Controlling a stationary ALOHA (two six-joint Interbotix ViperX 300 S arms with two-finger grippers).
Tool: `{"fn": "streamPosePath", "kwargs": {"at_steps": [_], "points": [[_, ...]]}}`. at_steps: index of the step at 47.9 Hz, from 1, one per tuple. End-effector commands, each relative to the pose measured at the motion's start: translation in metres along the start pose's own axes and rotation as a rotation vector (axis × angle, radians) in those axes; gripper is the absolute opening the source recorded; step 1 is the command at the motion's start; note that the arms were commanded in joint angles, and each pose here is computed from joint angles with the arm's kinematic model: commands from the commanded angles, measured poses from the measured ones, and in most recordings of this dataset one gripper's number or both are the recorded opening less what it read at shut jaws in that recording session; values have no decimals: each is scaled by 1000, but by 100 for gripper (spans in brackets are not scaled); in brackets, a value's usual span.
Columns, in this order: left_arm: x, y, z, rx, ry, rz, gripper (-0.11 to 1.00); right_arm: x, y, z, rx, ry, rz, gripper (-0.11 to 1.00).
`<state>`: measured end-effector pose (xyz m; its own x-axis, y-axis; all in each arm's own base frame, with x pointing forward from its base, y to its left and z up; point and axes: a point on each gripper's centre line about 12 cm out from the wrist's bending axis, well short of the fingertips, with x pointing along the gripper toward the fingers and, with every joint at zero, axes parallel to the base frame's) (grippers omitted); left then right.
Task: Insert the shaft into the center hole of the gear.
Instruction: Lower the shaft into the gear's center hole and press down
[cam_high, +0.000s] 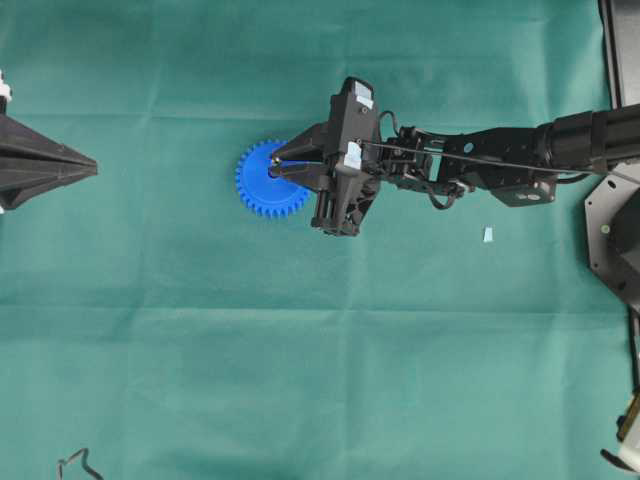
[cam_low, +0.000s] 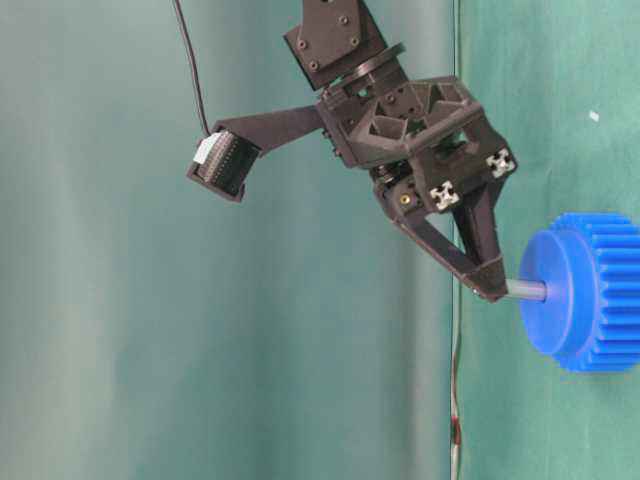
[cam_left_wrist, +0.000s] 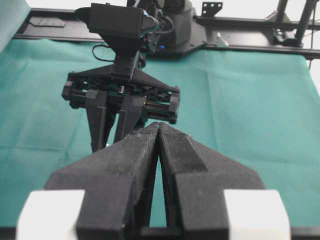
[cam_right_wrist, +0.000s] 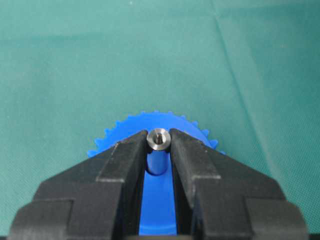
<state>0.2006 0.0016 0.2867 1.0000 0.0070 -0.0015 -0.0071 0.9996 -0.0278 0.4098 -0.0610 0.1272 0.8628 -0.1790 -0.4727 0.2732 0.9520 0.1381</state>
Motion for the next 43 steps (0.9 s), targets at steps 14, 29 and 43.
{"fn": "streamPosePath", "kwargs": {"at_steps": [14,29,43], "points": [[2,0,10,5,-25,2,0,5,-2,5,9,-15,-5,17],[2,0,9,5,-22,2,0,14,-3,-6,13,11,-10,17],[2,0,9,6,-21,0,0,14,-2,-5,13,8,-10,33]]}}
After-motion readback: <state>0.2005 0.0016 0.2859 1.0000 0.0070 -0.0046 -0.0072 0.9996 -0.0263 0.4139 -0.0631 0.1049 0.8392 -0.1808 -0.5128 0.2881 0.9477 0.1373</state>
